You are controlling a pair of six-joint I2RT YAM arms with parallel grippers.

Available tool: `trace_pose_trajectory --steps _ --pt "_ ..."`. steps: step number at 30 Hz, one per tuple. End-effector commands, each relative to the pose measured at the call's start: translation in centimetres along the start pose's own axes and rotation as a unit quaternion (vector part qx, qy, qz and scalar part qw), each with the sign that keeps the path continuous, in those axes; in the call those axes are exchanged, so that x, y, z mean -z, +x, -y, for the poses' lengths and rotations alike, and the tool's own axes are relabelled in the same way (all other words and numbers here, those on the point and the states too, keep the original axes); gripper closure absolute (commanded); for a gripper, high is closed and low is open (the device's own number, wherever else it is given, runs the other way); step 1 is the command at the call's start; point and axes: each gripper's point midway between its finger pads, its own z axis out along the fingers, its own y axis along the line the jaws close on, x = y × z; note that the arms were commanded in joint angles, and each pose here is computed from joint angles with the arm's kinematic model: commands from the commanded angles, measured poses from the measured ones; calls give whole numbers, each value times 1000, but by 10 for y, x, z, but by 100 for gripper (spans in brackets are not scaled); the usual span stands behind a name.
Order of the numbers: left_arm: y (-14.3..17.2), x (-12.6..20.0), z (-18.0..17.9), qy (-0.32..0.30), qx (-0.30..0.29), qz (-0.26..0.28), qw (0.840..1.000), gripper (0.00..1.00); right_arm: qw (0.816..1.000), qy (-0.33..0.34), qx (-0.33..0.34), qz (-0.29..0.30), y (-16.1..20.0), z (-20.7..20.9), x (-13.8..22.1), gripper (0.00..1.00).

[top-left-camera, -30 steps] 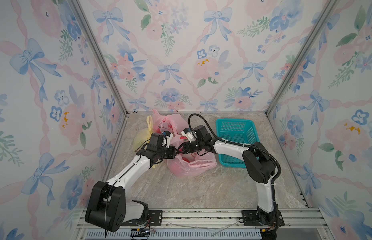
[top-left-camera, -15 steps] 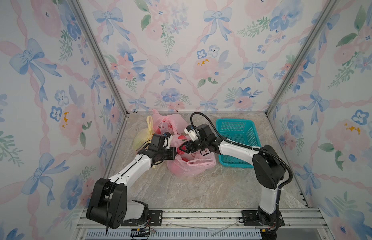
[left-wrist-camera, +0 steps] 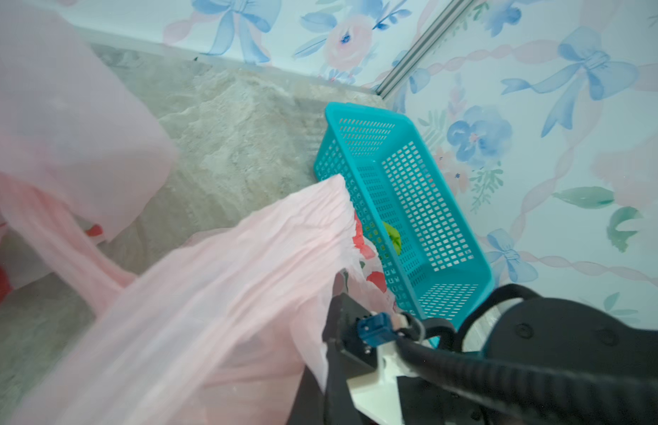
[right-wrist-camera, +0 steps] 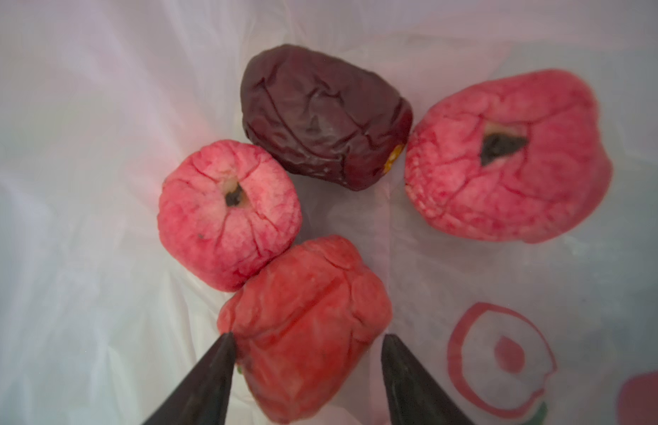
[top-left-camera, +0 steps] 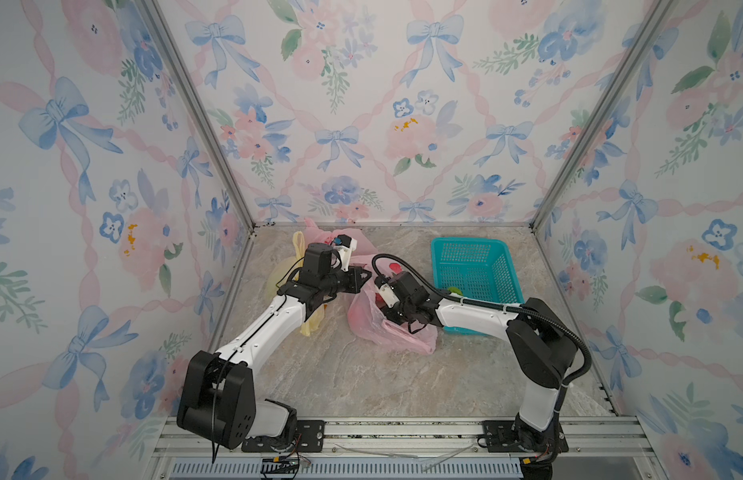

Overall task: Untie the knot of a plastic bag & take out the apple
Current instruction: Pick up the apple from the plastic bag.

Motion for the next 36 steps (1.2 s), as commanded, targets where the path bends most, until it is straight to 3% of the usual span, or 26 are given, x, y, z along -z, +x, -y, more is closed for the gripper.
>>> trace_pose_trajectory --steps 1,5,9,15,21,31,36 --pt "-8 16 18 26 -4 15 1000 100 994 91 -43 -50 37 55 -1 35" --pt "31 35 -17 -28 41 -10 999 100 992 108 -58 -26 34 72 6 33" --pt "91 38 -48 -69 92 -52 992 100 991 120 -54 4 23 82 15 32" --pt "141 33 -77 -116 119 -98 981 100 995 27 -45 79 -17 62 27 31" --pt "142 23 -86 -142 100 -112 978 100 993 -36 -22 109 -46 33 41 31" --pt "106 23 -83 -151 78 -76 983 100 995 -10 -50 82 -53 38 33 25" --pt "108 21 -83 -146 79 -81 983 100 997 24 -39 68 -51 51 22 24"
